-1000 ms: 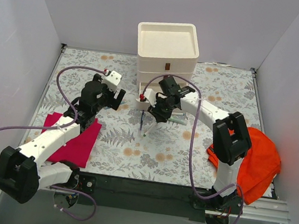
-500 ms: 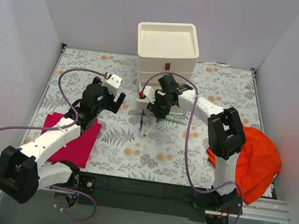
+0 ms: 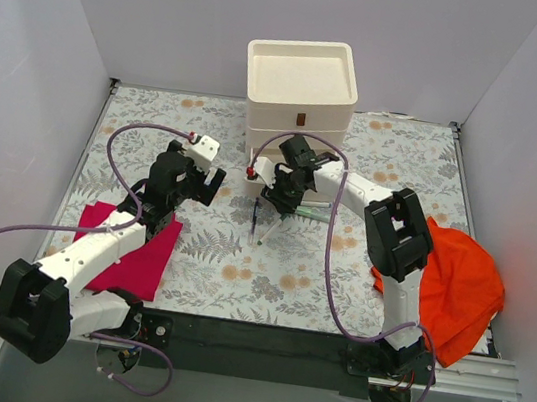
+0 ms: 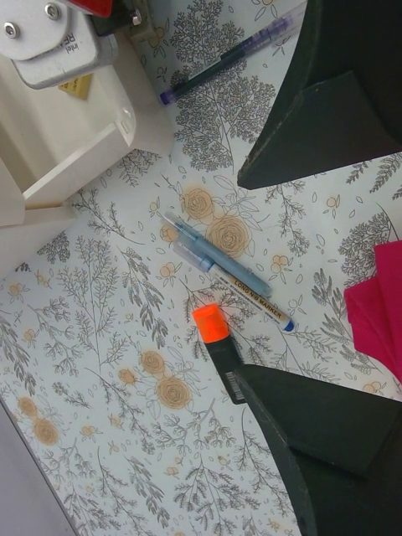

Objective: Sort the stationery into containers
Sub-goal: Pick up the stationery from the center of the board.

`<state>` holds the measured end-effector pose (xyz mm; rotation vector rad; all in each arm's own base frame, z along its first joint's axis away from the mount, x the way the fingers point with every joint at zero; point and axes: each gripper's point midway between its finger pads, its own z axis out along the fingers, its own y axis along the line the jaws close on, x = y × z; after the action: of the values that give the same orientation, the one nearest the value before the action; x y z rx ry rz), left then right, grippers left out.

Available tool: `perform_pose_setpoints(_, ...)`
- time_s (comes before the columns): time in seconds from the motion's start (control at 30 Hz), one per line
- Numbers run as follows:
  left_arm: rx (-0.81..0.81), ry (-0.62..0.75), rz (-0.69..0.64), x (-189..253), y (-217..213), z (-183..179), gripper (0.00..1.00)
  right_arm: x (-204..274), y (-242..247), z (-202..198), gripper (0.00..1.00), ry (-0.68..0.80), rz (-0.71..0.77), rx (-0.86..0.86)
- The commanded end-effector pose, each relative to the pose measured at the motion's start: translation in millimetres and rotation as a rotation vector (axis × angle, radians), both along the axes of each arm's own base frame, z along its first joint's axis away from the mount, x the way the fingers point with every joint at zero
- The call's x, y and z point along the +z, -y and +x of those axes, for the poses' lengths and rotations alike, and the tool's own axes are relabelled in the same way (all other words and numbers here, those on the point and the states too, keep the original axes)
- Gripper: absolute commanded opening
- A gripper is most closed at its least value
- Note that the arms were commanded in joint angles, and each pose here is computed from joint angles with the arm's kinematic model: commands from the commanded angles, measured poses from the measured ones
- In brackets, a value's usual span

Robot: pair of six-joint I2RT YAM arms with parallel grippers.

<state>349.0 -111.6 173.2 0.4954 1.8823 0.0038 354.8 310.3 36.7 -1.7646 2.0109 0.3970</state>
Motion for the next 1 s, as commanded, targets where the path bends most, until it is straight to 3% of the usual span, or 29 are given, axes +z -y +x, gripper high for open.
perform_pose_setpoints(0.0,-0.002,0.001,-0.010,0.5,2.2,0.1,0.87,-4.0,-1.0,19.3,0.43,0.052,-0.005,-0.029)
perform_pose_setpoints(0.27,-0.009,-0.005,-0.017,-0.2,4.5,0.8,0.87,-31.4,22.8,12.2,0.41,0.059,-0.111,-0.070)
perform_pose_setpoints(0.5,-0.017,-0.003,-0.027,0.5,7.5,2.6,0.87,-39.7,33.0,2.0,0.15,0.053,-0.146,-0.076)
perform_pose_setpoints(0.6,-0.020,0.000,-0.027,1.8,8.3,2.6,0.87,-30.5,31.8,-1.4,0.10,0.054,-0.125,-0.082)
perform_pose_setpoints(0.97,-0.025,0.025,-0.036,6.7,8.9,3.7,0.87,89.0,13.6,-13.1,0.06,0.197,0.111,-0.005)
